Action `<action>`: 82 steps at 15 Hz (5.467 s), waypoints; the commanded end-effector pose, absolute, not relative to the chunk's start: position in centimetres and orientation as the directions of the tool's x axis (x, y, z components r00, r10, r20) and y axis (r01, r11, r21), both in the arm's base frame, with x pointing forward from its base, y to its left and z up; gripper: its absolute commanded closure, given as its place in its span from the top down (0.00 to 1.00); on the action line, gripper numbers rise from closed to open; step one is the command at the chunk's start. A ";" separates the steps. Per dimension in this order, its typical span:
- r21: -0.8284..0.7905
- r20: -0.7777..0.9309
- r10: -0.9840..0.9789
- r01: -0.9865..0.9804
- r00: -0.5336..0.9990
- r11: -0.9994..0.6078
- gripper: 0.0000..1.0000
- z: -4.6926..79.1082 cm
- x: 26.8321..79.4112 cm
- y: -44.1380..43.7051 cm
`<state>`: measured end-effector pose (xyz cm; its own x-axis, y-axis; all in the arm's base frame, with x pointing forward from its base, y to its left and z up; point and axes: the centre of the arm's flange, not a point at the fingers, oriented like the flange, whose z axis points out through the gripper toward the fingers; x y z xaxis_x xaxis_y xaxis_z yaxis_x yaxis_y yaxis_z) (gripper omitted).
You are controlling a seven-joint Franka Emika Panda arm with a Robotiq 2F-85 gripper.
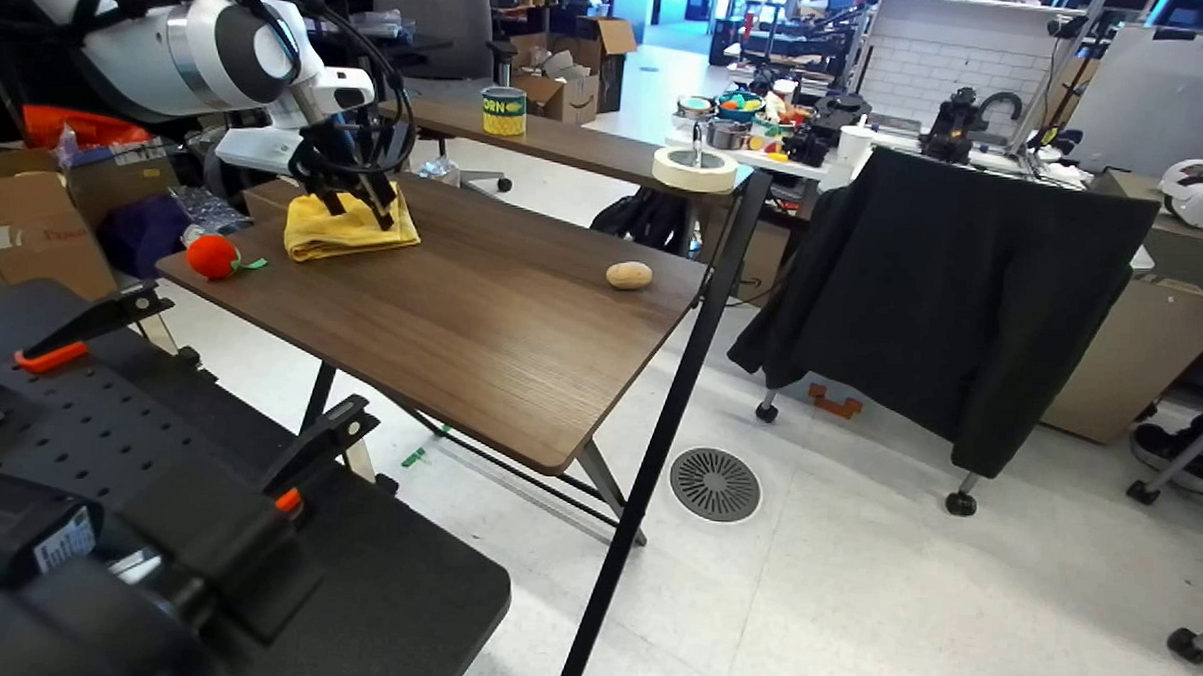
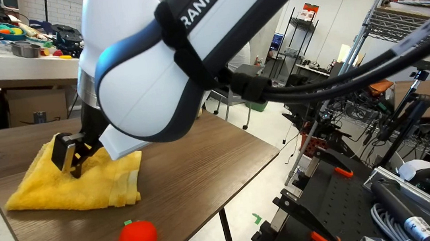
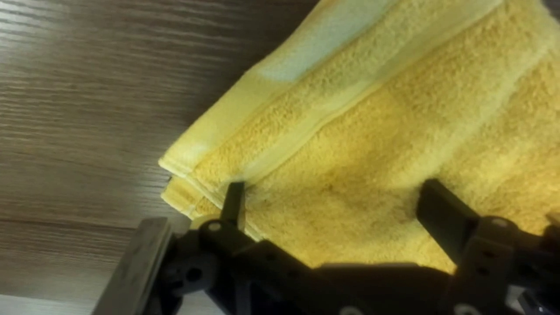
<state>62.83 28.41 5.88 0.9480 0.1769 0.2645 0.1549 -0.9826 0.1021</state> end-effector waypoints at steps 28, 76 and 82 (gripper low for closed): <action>0.237 0.489 0.050 -0.078 0.871 -0.968 1.00 -0.7 68.9 26.0; 0.499 0.429 -0.343 -0.536 0.835 -0.681 1.00 2.6 64.5 -3.0; 0.395 0.352 -0.271 -0.405 0.896 -0.825 1.00 2.5 63.9 -2.1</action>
